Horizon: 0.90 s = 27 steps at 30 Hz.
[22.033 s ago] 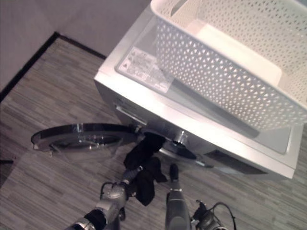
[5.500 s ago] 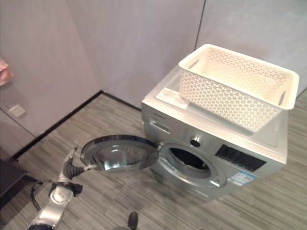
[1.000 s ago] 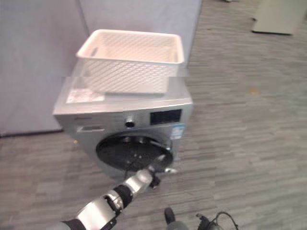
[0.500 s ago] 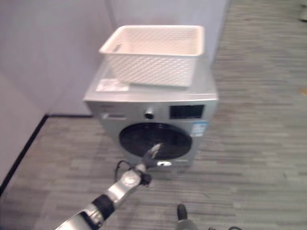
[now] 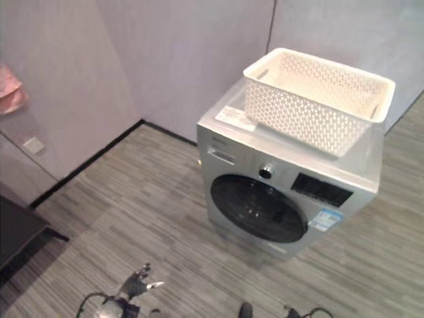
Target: Grab the laundry basket,head to the washer,open it,put in the laundry and shut it.
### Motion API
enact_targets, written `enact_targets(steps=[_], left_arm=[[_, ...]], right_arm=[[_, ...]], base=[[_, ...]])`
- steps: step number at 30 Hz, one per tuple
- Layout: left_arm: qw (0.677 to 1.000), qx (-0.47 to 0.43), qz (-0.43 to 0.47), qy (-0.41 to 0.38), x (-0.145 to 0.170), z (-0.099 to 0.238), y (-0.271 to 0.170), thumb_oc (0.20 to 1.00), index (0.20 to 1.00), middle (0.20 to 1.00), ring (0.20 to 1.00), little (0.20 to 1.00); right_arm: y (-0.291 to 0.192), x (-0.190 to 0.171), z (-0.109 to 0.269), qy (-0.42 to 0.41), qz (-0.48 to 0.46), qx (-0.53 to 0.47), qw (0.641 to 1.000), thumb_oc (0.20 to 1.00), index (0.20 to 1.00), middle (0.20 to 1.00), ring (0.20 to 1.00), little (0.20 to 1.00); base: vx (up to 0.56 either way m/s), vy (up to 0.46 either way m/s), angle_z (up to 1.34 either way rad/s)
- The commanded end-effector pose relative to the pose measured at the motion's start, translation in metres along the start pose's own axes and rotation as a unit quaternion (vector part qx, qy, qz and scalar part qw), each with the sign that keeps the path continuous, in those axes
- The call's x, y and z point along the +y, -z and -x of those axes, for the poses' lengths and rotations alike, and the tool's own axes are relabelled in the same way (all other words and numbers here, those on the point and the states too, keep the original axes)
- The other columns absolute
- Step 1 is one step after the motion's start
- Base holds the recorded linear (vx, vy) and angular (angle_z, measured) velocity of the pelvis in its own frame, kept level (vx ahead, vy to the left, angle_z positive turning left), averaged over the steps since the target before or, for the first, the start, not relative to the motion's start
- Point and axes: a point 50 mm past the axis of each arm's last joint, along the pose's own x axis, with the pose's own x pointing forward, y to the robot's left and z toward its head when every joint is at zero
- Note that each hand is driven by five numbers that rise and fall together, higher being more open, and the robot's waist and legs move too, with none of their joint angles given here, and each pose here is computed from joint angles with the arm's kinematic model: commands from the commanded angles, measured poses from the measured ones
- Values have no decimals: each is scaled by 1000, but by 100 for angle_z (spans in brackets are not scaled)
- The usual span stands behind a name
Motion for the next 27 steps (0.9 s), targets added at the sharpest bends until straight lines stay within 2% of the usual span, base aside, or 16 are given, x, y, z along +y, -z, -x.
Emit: enact_targets(steps=[1,4,7,18,27], left_arm=[[999,-36,-25,-10,-4,-5,-17,1000,1000,1000,1000,1000],[1000,5,-18,-13,-13,-5,-1,1000,1000,1000,1000,1000],[1000,3,-5,-11,-19,-8,-5,1000,1000,1000,1000,1000],[999,41,34,3,-32,-1,14,1000,1000,1000,1000,1000],[995,92,37,12,-40,4,32,1000,1000,1000,1000,1000]], right_arm=[[-6,3,-1,0,-9,-5,1000,1000,1000,1000,1000,1000],[-3,1,-1,3,-6,-3,1000,1000,1000,1000,1000,1000],[-7,-3,-2,9,-6,-9,1000,1000,1000,1000,1000,1000],[9,9,1,-7,-32,28,999,1000,1000,1000,1000,1000],[23,15,4,-9,-78,60,995,1000,1000,1000,1000,1000]], base=[[71,41,-8],[163,91,6],[69,72,-21],[82,123,-81],[13,32,1]])
